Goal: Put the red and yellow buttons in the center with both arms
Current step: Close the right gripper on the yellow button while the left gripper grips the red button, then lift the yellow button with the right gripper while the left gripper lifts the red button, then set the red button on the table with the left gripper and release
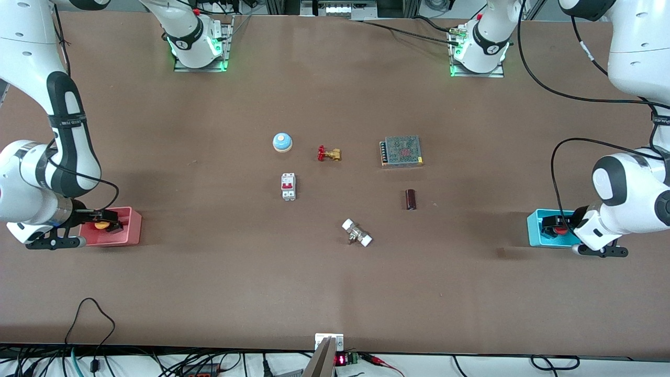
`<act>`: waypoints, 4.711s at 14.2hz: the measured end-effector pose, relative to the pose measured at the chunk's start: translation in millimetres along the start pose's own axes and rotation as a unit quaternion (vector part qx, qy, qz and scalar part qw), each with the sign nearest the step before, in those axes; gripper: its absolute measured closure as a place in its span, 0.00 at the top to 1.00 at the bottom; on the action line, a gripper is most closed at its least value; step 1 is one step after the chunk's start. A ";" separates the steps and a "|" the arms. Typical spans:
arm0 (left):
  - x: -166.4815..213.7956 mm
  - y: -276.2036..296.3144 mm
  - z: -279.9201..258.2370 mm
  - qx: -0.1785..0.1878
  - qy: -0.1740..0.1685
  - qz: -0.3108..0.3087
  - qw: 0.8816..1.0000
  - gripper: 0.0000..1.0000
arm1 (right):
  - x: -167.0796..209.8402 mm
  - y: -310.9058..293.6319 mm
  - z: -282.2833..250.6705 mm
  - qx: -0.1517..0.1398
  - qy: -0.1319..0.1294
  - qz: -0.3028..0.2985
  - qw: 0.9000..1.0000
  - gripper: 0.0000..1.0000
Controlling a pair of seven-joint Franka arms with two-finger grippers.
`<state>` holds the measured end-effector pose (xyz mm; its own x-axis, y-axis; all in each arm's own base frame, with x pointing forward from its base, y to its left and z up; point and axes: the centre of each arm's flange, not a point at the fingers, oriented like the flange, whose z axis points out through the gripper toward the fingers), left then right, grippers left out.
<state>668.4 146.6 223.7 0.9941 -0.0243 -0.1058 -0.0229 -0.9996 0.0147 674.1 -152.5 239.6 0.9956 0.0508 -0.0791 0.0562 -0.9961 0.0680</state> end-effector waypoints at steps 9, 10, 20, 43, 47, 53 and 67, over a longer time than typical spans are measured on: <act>1.2 -0.3 -2.6 0.001 0.003 0.000 1.000 0.42 | 2.7 -1.9 16.2 -0.001 0.001 -0.002 1.000 1.00; 1.9 -0.5 -5.3 0.002 0.006 -0.001 1.000 0.41 | 2.6 -1.9 16.9 -0.001 0.000 -0.002 1.000 1.00; -12.8 18.4 -117.8 -0.003 0.012 0.005 1.000 0.37 | 2.5 -2.5 23.9 0.000 -0.004 -0.002 1.000 0.70; -18.3 299.7 -4.7 -0.028 -0.017 -0.133 0.991 0.37 | 15.4 -144.3 -145.2 0.016 0.009 -0.027 0.999 0.41; -18.8 300.3 4.5 -0.027 -0.023 -0.133 0.990 0.41 | 12.4 -273.4 -124.9 0.018 -0.009 0.001 1.000 0.41; -10.6 296.4 -14.7 -0.033 -0.001 -0.137 0.990 0.90 | -5.5 -398.0 -66.9 0.013 -0.027 0.039 0.999 0.41; -47.7 202.4 -221.8 -0.023 0.060 -0.081 0.995 1.00 | -3.6 -400.9 2.8 0.000 -0.039 0.104 0.994 0.41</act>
<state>639.9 -51.9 452.2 0.9899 0.1412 0.0088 0.1406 -0.9887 0.0521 647.7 246.5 209.9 0.9769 -0.1617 -0.1399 -0.1498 -0.9844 0.0918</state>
